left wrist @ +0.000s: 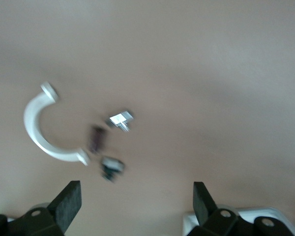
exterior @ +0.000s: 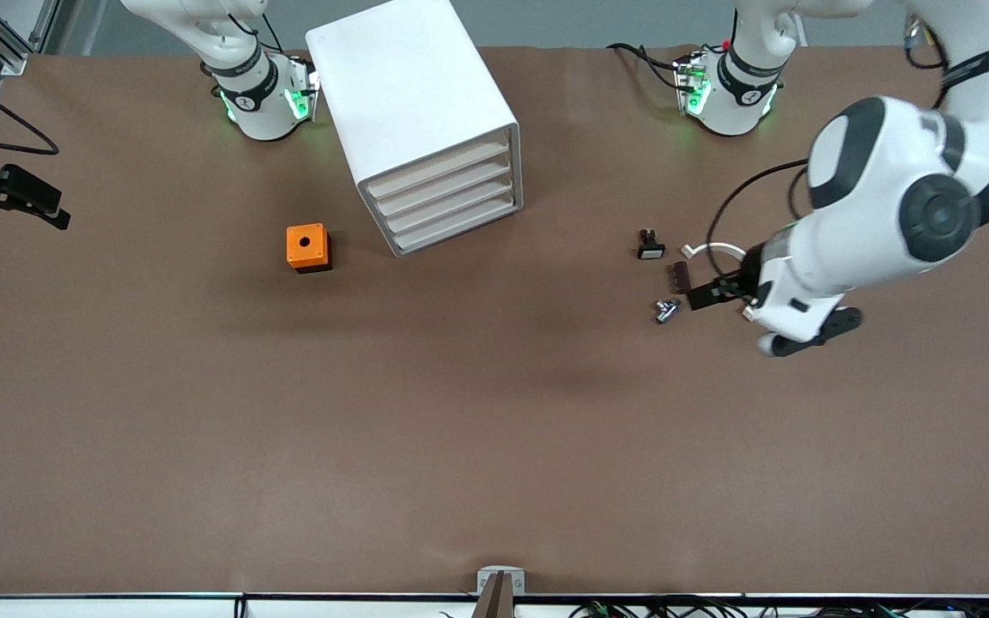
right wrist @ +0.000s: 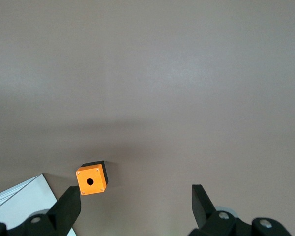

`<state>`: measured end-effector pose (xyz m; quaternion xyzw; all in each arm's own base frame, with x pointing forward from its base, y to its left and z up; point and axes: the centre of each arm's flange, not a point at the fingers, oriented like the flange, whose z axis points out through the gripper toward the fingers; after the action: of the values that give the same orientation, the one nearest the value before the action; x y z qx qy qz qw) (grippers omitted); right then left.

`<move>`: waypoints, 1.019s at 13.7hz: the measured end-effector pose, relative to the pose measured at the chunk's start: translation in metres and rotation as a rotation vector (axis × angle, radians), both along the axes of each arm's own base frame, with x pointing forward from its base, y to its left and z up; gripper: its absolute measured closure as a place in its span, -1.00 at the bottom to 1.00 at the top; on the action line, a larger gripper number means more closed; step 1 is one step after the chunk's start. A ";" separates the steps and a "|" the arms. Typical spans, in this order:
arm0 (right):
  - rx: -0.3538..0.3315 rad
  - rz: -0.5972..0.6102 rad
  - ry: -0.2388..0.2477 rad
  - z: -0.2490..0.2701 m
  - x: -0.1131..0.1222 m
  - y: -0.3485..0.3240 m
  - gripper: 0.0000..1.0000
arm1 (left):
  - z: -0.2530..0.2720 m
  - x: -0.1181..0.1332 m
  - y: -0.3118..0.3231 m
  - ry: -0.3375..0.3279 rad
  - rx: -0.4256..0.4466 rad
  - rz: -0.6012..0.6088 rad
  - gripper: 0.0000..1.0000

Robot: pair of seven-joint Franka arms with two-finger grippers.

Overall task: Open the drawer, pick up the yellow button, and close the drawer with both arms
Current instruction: 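Reach the left gripper to the white cabinet's drawer handle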

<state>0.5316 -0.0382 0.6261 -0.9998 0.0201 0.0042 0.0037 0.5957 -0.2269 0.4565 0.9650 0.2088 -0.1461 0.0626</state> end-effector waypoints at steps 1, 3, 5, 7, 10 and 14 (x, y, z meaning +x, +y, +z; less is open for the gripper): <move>0.000 0.000 0.000 0.000 0.000 0.000 -1.00 | -0.010 0.000 -0.022 0.054 -0.014 0.056 -1.00; 0.000 0.000 0.000 0.000 0.000 0.000 -1.00 | -0.029 -0.003 -0.061 0.177 -0.042 0.204 -1.00; 0.000 0.000 0.002 0.000 0.000 0.000 -1.00 | -0.044 -0.005 -0.087 0.315 -0.066 0.382 -1.00; 0.000 0.000 0.002 0.000 0.000 0.000 -1.00 | -0.057 -0.006 -0.105 0.465 -0.072 0.558 -1.00; 0.000 0.000 0.005 -0.001 -0.001 0.000 -1.00 | -0.087 -0.016 -0.132 0.685 0.021 0.748 -1.00; 0.001 0.000 0.008 -0.001 -0.001 0.000 -1.00 | -0.133 -0.043 -0.169 0.956 0.241 0.894 -1.00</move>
<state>0.5308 -0.0383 0.6250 -0.9998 0.0202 0.0082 0.0038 0.5525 -0.3962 0.3234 0.6145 0.6086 -0.4937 -0.0908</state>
